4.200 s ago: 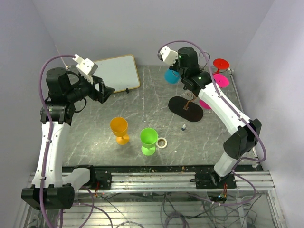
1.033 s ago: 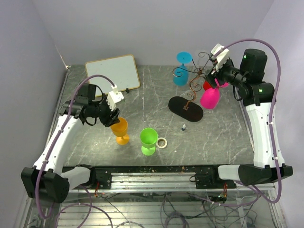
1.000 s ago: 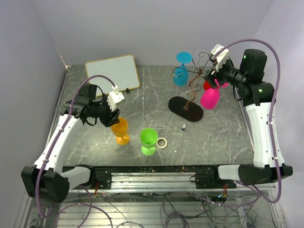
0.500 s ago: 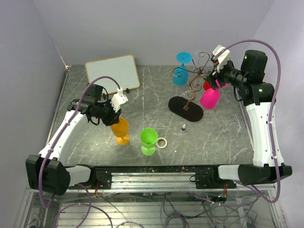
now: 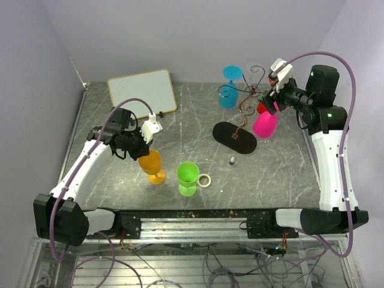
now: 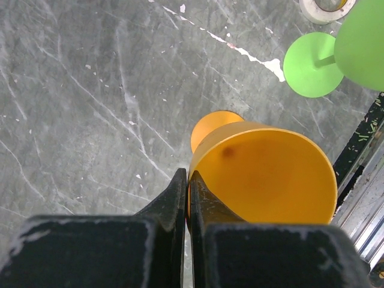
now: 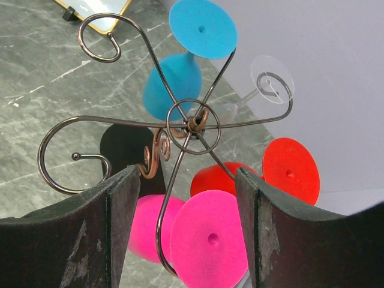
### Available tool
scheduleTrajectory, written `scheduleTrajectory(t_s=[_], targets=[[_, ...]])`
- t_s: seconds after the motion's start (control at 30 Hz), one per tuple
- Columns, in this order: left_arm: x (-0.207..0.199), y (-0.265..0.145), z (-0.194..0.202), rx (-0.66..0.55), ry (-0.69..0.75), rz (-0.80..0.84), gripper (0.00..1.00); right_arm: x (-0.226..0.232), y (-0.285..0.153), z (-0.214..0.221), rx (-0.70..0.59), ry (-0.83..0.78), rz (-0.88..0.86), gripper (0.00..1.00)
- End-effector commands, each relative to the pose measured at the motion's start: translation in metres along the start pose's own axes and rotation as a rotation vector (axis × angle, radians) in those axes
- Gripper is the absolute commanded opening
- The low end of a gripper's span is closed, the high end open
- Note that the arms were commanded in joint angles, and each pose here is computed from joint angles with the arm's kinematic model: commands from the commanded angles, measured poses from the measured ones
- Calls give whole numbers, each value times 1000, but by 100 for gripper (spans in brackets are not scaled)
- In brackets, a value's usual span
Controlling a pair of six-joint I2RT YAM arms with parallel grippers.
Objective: Place the wine glass upside down on the wine glass rack
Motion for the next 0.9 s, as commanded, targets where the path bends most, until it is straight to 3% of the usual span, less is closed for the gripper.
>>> scheduleTrajectory(t_s=[0.0, 0.33, 0.67, 0.87], targets=[[-1, -8, -10, -42, 45, -34, 7, -1, -7, -5, -32, -1, 18, 64], [1, -30, -23, -106, 65, -101, 7, 0, -9, 0, -31, 4, 17, 64], [-6, -69, -48, -284, 53, -91, 7, 0, -9, 1, -37, 10, 7, 64], [-6, -94, -71, -364, 132, -150, 7, 0, -9, 0, -42, 9, 3, 64]])
Point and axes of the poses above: each gripper's point midway between its finger pads, its own y axis out along the fingers, its own x axis along the line the jaws close on, z = x × y, the point moved 8 cm from there along -y, back along the fingers, and after that the axes turned 12 degrees about -y, right-handed, at the moved point
